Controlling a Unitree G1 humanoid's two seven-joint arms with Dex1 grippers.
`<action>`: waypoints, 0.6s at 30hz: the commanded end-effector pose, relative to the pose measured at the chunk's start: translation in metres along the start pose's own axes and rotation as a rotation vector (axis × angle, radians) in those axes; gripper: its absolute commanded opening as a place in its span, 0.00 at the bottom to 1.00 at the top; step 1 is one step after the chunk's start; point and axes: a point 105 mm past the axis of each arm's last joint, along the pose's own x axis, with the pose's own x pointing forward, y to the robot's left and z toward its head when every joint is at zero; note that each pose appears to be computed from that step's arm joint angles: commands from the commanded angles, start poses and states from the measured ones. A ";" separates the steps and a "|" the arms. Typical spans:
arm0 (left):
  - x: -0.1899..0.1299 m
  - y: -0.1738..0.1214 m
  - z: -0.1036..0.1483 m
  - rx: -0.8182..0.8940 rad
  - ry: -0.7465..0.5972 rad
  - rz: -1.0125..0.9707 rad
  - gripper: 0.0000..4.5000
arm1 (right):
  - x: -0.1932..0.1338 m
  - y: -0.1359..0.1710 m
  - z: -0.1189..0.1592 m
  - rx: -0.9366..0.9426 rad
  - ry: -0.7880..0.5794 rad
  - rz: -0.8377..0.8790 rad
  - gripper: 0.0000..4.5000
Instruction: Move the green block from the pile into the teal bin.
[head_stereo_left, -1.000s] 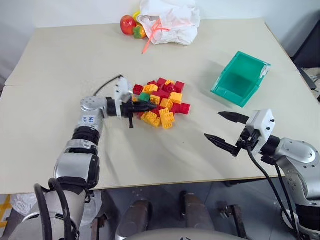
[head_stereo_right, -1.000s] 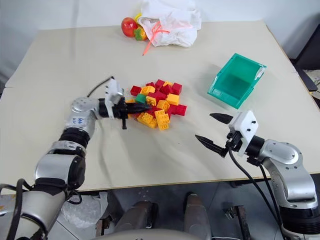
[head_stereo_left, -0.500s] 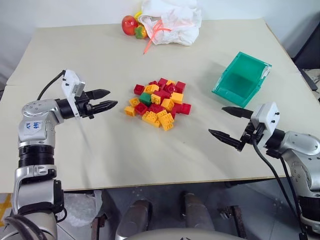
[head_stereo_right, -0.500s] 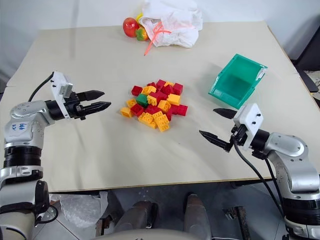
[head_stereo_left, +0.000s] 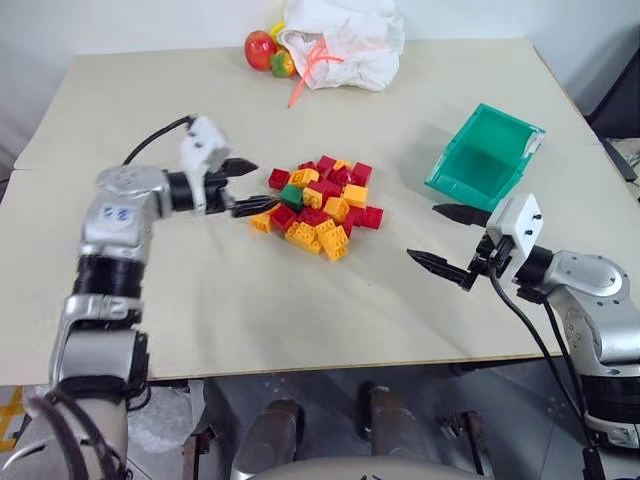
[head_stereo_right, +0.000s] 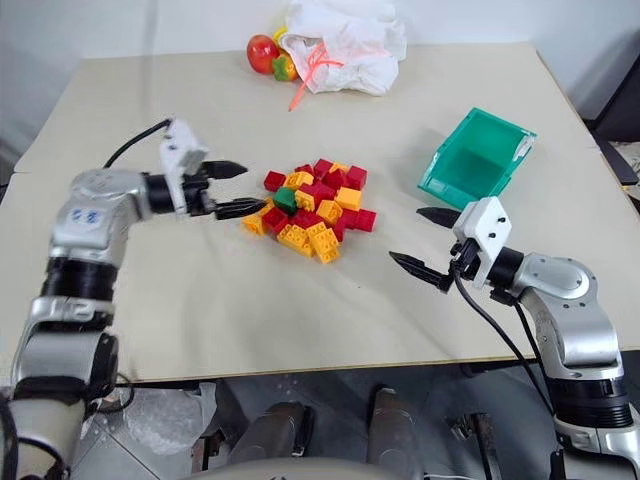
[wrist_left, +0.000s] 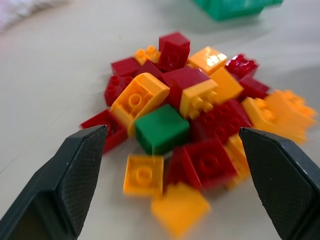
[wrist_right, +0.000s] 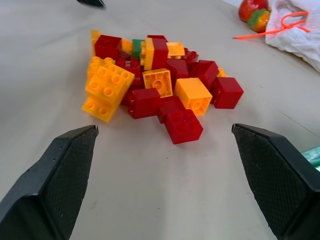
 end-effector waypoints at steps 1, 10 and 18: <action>0.019 0.009 -0.001 -0.005 0.121 0.028 1.00 | -0.005 0.002 0.008 -0.031 -0.036 -0.041 1.00; 0.053 0.006 -0.022 0.031 0.408 0.005 1.00 | -0.016 0.016 0.002 -0.004 -0.030 -0.116 1.00; 0.049 0.014 -0.037 0.043 0.508 0.070 0.80 | -0.019 0.020 0.002 0.000 -0.027 -0.149 1.00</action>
